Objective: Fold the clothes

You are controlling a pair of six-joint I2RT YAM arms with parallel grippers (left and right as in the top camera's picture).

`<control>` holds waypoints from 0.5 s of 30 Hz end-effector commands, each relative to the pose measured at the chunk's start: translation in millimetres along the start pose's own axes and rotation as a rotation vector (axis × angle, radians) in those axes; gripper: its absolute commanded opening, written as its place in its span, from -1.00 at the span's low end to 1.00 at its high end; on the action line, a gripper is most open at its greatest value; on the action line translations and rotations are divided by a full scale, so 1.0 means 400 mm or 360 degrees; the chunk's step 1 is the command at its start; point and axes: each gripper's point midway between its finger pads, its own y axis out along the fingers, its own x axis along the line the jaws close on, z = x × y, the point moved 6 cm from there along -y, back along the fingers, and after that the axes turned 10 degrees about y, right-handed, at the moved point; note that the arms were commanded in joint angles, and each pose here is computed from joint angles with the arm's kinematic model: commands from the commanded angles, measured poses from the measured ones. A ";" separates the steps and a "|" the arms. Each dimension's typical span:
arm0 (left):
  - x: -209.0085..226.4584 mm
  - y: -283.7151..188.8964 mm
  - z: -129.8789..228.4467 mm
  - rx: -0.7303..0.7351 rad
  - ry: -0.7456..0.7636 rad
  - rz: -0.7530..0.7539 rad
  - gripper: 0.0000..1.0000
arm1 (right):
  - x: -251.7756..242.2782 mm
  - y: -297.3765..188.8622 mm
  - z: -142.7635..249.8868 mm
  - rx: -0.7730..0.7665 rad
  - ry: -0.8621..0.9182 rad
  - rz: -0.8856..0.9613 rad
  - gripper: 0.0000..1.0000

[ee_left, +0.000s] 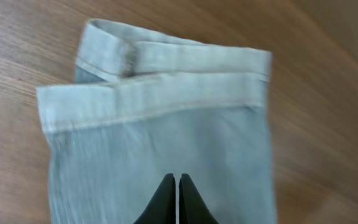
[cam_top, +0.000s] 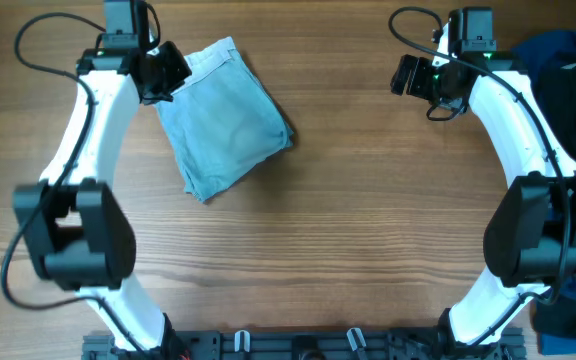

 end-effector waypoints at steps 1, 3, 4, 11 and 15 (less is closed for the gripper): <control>0.099 0.103 0.008 0.0029 -0.0098 -0.0268 -0.92 | 0.006 -0.019 -0.014 -0.0043 -0.0023 -0.0001 0.99; 0.129 0.148 0.021 0.0069 -0.0113 -0.0329 -0.92 | 0.006 -0.019 -0.014 -0.0043 -0.0024 -0.0001 0.99; 0.141 0.170 0.029 0.0091 -0.0121 -0.0340 -0.92 | 0.006 -0.019 -0.014 -0.0043 -0.0023 -0.0001 0.99; 0.172 0.283 0.077 0.0197 -0.0111 -0.0367 -0.92 | 0.006 -0.019 -0.014 -0.0043 -0.0024 -0.0001 0.99; 0.149 0.220 0.030 0.0109 -0.0059 -0.0350 -0.92 | 0.006 -0.019 -0.014 -0.0043 -0.0024 -0.0001 0.99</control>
